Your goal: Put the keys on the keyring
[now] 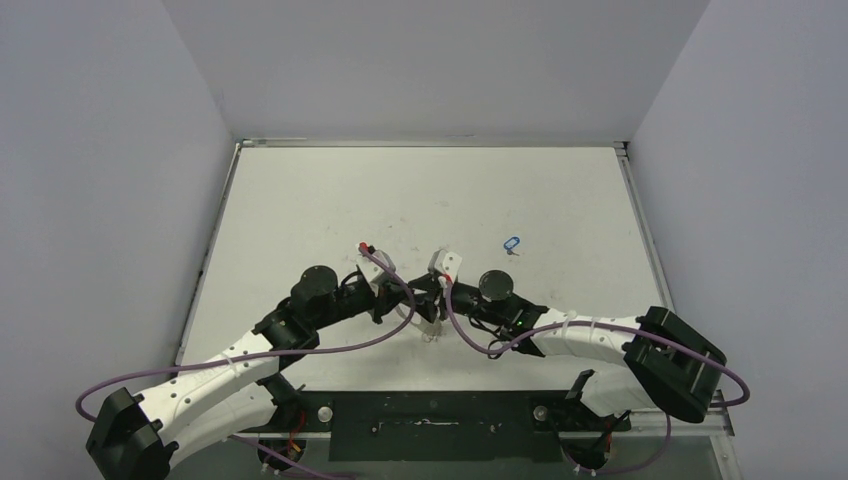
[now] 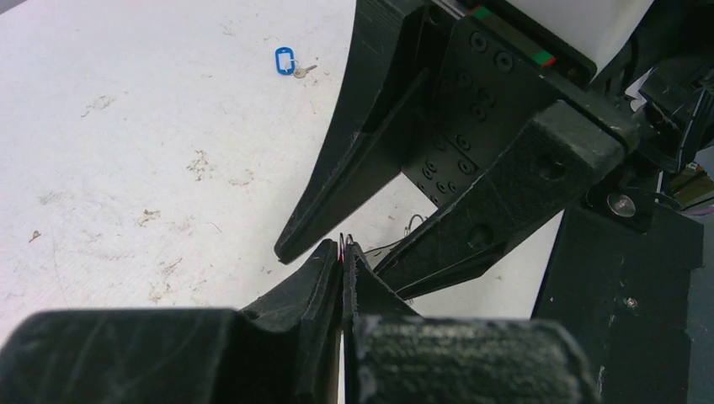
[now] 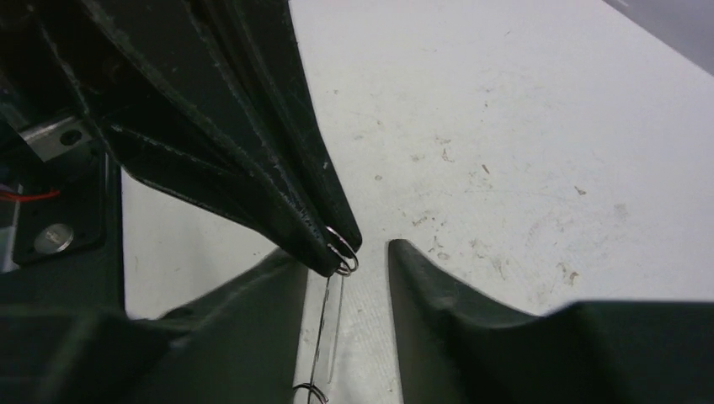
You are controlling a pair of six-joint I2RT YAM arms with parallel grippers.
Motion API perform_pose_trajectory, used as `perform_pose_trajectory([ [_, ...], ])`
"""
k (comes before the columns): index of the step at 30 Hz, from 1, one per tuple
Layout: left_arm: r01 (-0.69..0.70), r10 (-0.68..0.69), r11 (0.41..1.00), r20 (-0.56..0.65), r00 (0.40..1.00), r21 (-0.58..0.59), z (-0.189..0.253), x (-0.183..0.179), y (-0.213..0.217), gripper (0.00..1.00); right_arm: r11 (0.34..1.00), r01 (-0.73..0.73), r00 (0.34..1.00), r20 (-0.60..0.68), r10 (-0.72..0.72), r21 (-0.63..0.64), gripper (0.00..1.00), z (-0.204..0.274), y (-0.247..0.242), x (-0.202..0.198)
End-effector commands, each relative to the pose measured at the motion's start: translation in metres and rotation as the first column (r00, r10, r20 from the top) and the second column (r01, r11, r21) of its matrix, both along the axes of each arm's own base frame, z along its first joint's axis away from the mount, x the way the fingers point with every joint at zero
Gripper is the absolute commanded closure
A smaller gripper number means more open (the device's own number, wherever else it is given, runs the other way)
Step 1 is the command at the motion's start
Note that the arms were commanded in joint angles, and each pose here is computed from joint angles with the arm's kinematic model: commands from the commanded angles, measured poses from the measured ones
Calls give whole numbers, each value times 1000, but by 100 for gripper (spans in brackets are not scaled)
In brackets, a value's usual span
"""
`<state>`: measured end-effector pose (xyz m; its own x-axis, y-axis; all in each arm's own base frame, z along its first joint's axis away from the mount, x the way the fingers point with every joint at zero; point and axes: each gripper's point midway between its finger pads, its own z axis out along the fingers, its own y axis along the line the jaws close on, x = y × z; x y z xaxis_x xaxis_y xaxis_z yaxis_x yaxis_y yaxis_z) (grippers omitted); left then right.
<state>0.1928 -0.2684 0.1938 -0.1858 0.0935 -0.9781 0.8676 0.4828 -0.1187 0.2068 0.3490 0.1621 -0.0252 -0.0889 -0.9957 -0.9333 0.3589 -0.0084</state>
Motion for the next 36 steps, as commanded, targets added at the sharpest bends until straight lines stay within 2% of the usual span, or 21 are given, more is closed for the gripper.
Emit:
perform_pose_trajectory([
  [1, 27, -25, 999, 30, 999, -44, 13, -4, -5, 100, 996, -3, 999, 52, -1, 85, 73, 30, 11, 6],
  [3, 18, -16, 999, 30, 999, -41, 13, -3, -3, 100, 996, 3, 999, 54, -8, 92, 93, 29, 10, 6],
  [4, 13, -11, 999, 30, 999, -41, 12, -3, -2, 100, 996, 6, 998, 54, -11, 92, 99, 28, 8, 5],
  [12, -34, 37, 998, 41, 998, -57, 14, 0, 6, 100, 996, 11, 999, 52, -15, 89, 100, 25, 1, 0],
  [13, -40, 42, 998, 43, 998, -58, 14, 0, 7, 97, 996, 7, 999, 50, -11, 91, 100, 26, 0, -1],
  [14, -43, 46, 997, 46, 998, -60, 15, 0, 8, 89, 996, 2, 999, 50, -7, 94, 100, 28, 0, -2],
  [16, -43, 46, 997, 55, 997, -60, 15, -1, 10, 79, 996, -12, 999, 45, 8, 90, 100, 29, 1, -5],
  [20, -39, 44, 997, 87, 995, -64, 21, -4, 14, 68, 996, -41, 999, 37, 38, 76, 100, 31, 2, -11],
  [36, 99, -88, 995, 254, 963, -29, 23, -14, 3, 61, 995, -74, 997, 42, 72, 62, 100, 37, -1, -19],
])
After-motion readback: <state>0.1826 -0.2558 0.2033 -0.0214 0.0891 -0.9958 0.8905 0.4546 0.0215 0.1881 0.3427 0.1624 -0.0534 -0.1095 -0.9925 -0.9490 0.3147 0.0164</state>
